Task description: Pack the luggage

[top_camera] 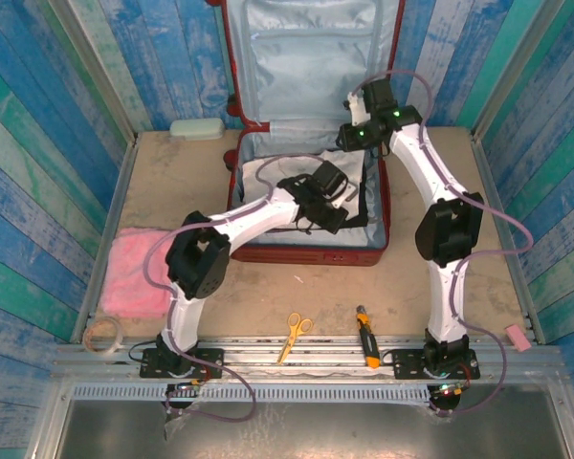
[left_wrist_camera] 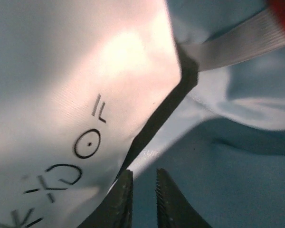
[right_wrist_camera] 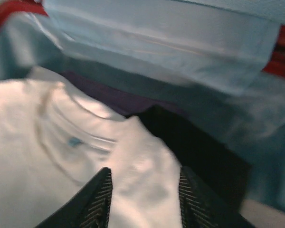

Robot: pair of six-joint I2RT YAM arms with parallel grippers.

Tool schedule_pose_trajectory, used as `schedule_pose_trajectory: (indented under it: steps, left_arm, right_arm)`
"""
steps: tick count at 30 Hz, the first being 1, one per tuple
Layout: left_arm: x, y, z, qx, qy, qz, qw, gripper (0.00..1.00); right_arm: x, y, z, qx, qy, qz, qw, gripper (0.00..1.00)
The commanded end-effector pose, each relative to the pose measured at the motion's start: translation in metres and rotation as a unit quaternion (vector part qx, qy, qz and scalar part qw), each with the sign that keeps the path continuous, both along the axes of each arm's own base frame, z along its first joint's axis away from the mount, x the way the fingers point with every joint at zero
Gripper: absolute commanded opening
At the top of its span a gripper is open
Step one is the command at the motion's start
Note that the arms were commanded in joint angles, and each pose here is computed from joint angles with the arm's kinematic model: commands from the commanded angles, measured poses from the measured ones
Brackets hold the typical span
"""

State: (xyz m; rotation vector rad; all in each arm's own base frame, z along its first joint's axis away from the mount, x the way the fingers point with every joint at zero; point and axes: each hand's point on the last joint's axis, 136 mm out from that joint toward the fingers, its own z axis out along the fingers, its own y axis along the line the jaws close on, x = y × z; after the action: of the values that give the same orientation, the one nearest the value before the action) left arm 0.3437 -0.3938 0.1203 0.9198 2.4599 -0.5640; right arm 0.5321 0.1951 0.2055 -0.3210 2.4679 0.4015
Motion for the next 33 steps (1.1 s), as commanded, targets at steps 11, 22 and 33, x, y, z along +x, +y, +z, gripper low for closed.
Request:
schedule_pose_trajectory:
  steps: [11,22,33]
  left_arm:
    - [-0.008,-0.010,0.087,-0.090,-0.083,-0.065,0.990,0.75]
    - [0.050,0.069,0.061,-0.090,-0.083,0.147,0.982,0.66]
    - [0.071,0.096,-0.008,-0.055,-0.020,0.234,0.970,0.54]
  right_arm:
    - [-0.018,-0.055,0.012,0.158,0.031,-0.051,0.986,0.86]
    - [-0.026,-0.018,-0.045,0.267,0.133,-0.017,0.954,0.84]
    - [-0.040,0.015,-0.060,0.192,0.142,0.013,0.971,0.43]
